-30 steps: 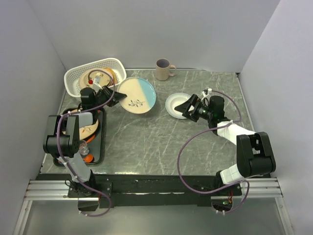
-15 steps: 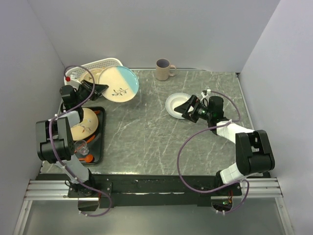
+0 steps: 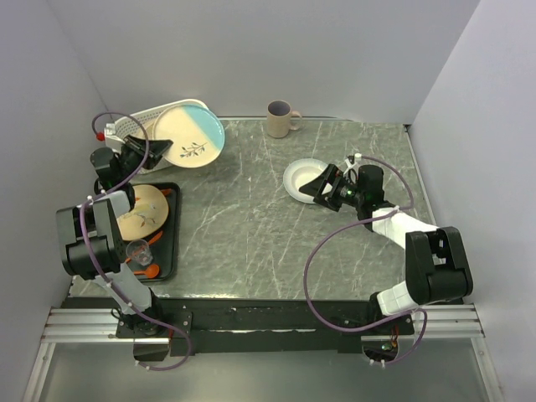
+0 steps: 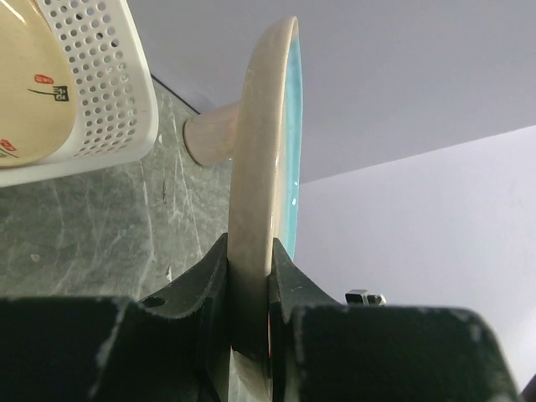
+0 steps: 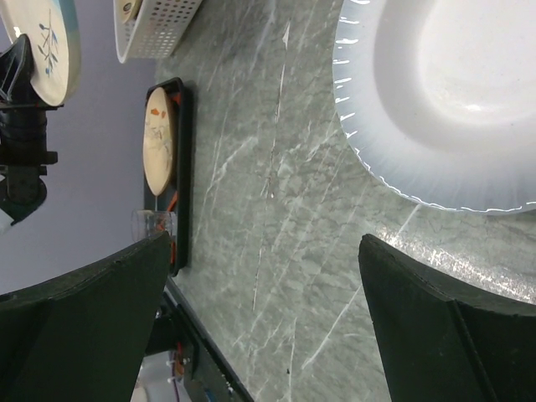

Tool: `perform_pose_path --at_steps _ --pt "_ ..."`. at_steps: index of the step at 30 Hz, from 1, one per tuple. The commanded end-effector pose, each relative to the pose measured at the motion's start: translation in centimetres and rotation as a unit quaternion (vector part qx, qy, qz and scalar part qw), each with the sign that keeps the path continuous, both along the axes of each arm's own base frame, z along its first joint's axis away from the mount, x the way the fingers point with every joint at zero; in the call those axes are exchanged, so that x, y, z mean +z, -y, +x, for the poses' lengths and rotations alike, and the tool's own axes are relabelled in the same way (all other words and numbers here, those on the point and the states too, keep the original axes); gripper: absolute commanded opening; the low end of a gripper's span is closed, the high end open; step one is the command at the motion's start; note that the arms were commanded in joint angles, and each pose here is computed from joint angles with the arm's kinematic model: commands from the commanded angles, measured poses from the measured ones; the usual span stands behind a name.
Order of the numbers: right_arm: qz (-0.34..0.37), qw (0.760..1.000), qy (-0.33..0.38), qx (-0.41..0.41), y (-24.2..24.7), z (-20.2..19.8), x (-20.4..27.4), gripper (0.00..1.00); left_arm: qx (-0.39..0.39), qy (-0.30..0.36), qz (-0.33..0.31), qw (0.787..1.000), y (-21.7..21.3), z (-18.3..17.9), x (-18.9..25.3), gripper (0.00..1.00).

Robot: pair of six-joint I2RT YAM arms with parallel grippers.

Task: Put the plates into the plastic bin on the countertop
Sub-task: Place the plate in the plastic bin.

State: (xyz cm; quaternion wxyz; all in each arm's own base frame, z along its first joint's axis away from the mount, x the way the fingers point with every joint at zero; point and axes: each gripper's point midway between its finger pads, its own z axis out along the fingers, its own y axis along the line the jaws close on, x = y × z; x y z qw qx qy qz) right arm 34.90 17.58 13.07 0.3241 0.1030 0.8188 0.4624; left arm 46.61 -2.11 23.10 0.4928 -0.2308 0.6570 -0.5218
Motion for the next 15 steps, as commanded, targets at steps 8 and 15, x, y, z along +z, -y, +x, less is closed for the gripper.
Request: perform_pose_path --at_steps 8,15 --pt "0.001 0.999 0.031 0.014 -0.4 0.4 1.6 1.00 0.067 0.068 0.020 0.995 -3.4 0.5 5.1 0.01" --pt "0.003 1.000 0.024 0.016 -0.5 0.2 1.1 1.00 0.082 0.061 0.009 0.995 -4.5 1.4 4.3 0.01"
